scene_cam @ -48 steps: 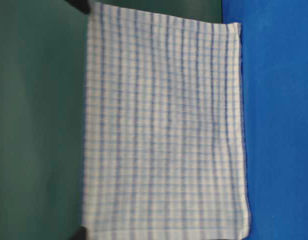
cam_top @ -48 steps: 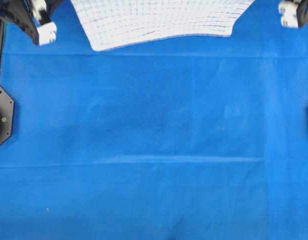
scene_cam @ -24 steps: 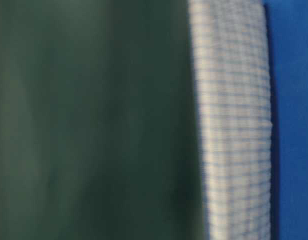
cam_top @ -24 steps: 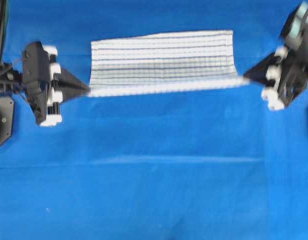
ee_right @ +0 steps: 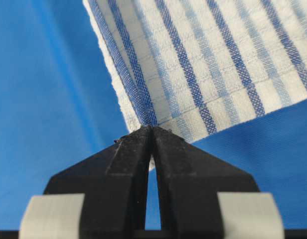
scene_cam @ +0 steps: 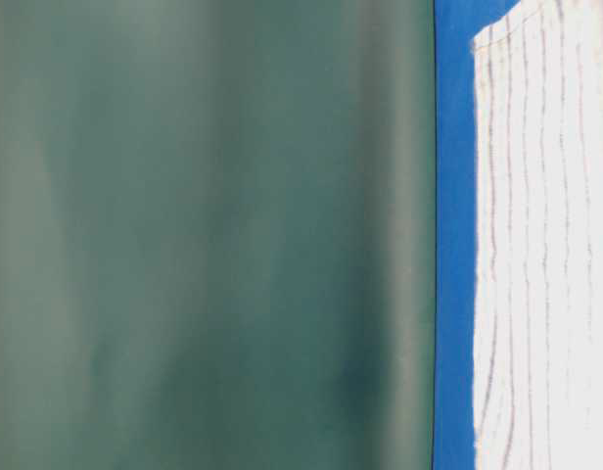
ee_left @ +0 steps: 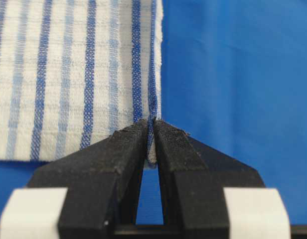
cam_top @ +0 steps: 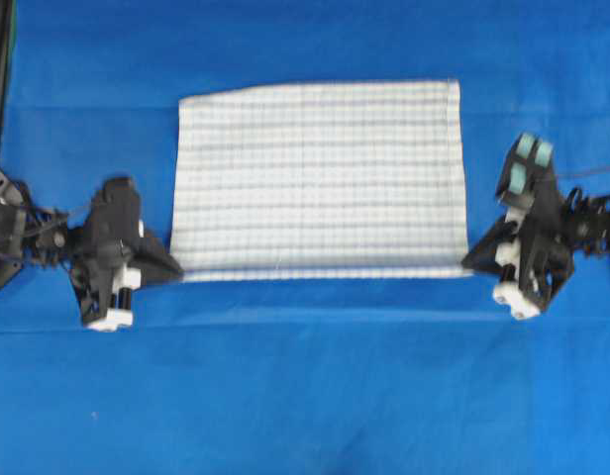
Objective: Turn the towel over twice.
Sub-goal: 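Open both grippers and pull them outward away from the towel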
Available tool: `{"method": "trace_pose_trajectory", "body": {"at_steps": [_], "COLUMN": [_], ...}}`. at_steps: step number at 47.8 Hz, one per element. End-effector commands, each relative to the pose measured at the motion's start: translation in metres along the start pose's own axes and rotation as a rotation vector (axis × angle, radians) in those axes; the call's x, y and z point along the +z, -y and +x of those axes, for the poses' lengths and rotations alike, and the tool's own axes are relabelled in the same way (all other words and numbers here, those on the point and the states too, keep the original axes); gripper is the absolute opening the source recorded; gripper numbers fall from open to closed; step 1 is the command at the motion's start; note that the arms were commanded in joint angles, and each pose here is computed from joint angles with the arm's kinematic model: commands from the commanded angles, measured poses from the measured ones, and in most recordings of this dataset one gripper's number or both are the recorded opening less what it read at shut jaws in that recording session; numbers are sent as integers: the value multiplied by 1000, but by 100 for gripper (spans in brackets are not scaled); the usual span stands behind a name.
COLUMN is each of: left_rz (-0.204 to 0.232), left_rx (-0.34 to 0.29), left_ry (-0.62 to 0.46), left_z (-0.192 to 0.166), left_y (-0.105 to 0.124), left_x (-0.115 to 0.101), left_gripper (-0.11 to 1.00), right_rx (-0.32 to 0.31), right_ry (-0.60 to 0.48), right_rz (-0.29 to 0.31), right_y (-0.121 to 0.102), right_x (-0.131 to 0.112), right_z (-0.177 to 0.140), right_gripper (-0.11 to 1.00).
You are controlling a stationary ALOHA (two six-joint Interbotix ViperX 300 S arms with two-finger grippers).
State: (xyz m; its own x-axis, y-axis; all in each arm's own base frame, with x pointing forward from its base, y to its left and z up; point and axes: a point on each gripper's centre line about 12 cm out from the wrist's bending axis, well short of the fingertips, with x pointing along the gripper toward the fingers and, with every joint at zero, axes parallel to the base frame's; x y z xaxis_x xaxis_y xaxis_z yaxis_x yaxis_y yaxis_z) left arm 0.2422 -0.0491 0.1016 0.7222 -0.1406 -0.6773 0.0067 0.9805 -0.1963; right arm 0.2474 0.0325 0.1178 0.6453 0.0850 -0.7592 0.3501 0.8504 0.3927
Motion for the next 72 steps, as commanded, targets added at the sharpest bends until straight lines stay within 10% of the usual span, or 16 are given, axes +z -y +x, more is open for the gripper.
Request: {"method": "trace_pose_trajectory", "body": {"at_steps": [1, 30, 44, 56, 72], "left_rz": [21, 39, 42, 65, 107], "left_rx": [-35, -67, -65, -75, -18], "left_ry": [6, -11, -23, 18, 244], "left_z": [4, 9, 5, -16, -73], "left_y": [13, 26, 27, 35, 8], "left_x": [3, 3, 6, 39, 73], "left_gripper": [6, 7, 56, 65, 65], "right_rx": [27, 53, 67, 76, 46], "right_ry": [-9, -39, -18, 47, 298], "right_rz": [-18, -54, -69, -148, -300], "right_y": [-13, -30, -36, -44, -31], "right_x": [-1, -6, 3, 29, 73], "right_z": [7, 15, 14, -7, -79], "right_gripper": [5, 5, 6, 68, 61]}}
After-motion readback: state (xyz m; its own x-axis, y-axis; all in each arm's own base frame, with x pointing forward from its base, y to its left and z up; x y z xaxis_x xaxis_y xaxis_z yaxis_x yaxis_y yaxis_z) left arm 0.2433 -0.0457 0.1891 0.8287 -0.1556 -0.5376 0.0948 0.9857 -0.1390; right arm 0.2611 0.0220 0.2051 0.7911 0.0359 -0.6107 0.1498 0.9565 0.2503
